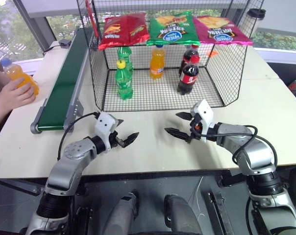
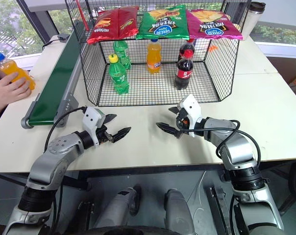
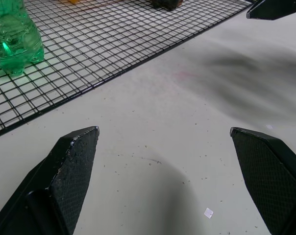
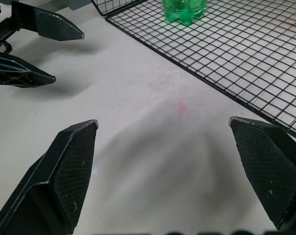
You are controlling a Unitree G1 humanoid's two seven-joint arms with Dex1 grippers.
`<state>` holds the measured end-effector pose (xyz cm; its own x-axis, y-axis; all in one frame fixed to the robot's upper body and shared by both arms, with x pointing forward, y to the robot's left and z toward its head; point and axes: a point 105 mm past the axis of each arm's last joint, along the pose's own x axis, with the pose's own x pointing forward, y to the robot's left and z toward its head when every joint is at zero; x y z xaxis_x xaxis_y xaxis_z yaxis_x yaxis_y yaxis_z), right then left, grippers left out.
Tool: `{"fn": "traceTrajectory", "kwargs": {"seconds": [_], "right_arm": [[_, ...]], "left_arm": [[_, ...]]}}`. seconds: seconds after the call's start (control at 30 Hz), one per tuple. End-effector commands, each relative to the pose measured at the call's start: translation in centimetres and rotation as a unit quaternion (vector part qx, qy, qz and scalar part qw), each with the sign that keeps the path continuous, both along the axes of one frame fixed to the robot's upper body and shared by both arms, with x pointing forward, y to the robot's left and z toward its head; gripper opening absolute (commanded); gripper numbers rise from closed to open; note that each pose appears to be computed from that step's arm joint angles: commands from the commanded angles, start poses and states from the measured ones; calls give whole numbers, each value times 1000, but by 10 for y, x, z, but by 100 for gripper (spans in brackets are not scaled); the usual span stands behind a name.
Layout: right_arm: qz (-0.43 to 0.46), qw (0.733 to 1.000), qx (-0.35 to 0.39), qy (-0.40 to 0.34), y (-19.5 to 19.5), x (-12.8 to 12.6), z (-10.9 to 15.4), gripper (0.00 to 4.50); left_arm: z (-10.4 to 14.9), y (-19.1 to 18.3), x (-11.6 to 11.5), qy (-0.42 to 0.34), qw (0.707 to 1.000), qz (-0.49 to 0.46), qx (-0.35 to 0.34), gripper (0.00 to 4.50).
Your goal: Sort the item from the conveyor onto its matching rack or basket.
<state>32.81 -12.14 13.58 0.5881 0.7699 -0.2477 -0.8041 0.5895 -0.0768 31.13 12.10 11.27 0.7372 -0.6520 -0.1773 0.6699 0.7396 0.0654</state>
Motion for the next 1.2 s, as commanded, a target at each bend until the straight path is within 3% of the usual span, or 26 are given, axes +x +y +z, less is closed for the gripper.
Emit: {"fn": "traceTrajectory", "kwargs": {"seconds": [0.03, 0.43, 0.73, 0.9, 1.07, 1.2], "right_arm": [[11, 1000, 5, -29, 2, -2, 14, 444], [26, 999, -3, -36, 5, -4, 13, 444], [75, 995, 10, -64, 22, -10, 35, 444], [108, 989, 21, -94, 36, -16, 57, 444], [147, 982, 44, -108, 50, -26, 75, 444], [165, 978, 61, -114, 59, -30, 84, 444]], "left_arm": [[13, -1, -1, -26, 1000, -3, -2, 450], [23, 3, 3, -53, 998, 15, 11, 450], [72, 35, -2, -101, 993, 59, 3, 450], [84, 65, -15, -96, 988, 116, -22, 450], [97, 121, -19, -97, 965, 232, -80, 450], [88, 165, -20, -95, 938, 323, -78, 450]]}}
